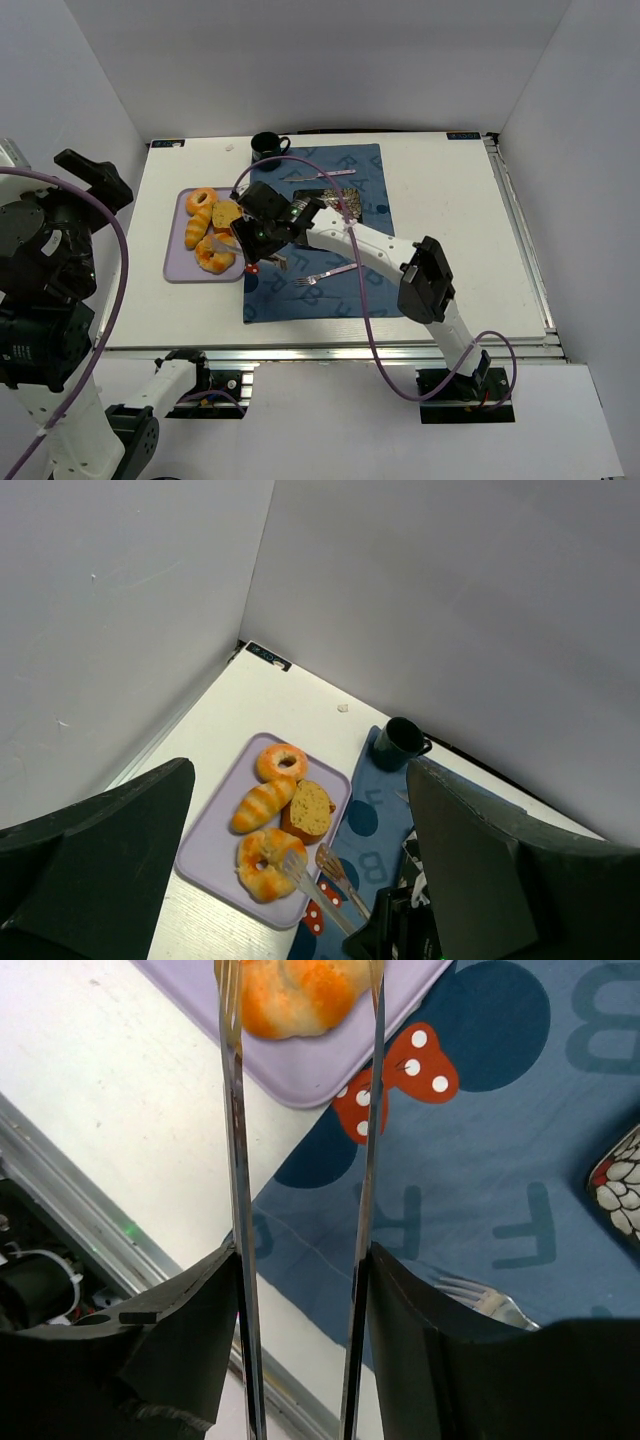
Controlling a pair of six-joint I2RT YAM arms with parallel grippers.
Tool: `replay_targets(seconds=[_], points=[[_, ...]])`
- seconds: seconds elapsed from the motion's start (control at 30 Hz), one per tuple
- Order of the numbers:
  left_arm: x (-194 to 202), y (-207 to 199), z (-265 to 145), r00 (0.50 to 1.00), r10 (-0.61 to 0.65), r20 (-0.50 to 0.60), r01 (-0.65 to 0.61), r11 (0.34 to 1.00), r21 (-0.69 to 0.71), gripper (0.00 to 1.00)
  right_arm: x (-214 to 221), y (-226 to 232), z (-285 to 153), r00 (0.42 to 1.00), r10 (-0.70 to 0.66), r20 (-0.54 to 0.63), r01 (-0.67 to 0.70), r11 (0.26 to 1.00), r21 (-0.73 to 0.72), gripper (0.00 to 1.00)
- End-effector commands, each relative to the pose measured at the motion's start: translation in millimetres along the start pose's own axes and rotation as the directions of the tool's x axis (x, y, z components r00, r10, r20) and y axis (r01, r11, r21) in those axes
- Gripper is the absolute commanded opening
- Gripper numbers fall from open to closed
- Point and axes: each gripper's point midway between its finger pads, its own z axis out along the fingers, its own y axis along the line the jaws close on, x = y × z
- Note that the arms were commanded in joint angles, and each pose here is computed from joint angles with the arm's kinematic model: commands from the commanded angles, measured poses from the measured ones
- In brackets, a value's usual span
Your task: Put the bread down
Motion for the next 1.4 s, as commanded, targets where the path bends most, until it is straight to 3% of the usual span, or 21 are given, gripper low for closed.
replay_targets(seconds=[0.0, 0.33, 0.73, 0.93, 1.13, 1.17, 1.37], points=[[6.6, -2.8, 5.1, 1.000, 0.007, -0.026, -0.007, 1.000, 0.003, 0.98, -18.5, 1.9, 11.2, 0.998, -0.029, 0.058, 0.030, 1.000, -0.005, 0.57], [12.2, -0.9, 8.5, 0.999, 0.026, -0.042, -0.026, 1.000, -0.008, 0.98, -11.2, 2.3, 52.0, 0.999, -0.035, 0.030, 0.036, 0.999, -0.025, 0.67], [19.7, 3.9, 11.9, 0.998, 0.041, -0.050, -0.042, 0.999, -0.030, 0.98, 14.2, -7.5, 56.2, 0.998, -0.035, -0.043, 0.035, 0.999, -0.001, 0.62], [20.0, 6.3, 11.3, 0.998, 0.045, -0.046, -0.047, 0.998, -0.038, 0.98, 22.5, -2.9, 57.1, 0.995, -0.050, -0.087, 0.047, 0.998, -0.040, 0.67], [20.1, 8.6, 10.0, 0.998, 0.047, -0.043, -0.049, 0.998, -0.045, 0.98, 22.7, -0.3, 49.7, 0.994, -0.053, -0.092, 0.049, 0.997, -0.053, 0.34], [20.0, 8.9, 10.0, 0.998, 0.049, -0.042, -0.051, 0.998, -0.046, 0.98, 20.3, 0.9, 47.0, 0.995, -0.051, -0.087, 0.046, 0.997, -0.054, 0.23], [18.3, 9.5, 9.4, 0.998, 0.047, -0.034, -0.049, 0.998, -0.048, 0.98, 7.1, 5.9, 35.8, 0.998, -0.039, -0.051, 0.036, 0.998, -0.059, 0.01]])
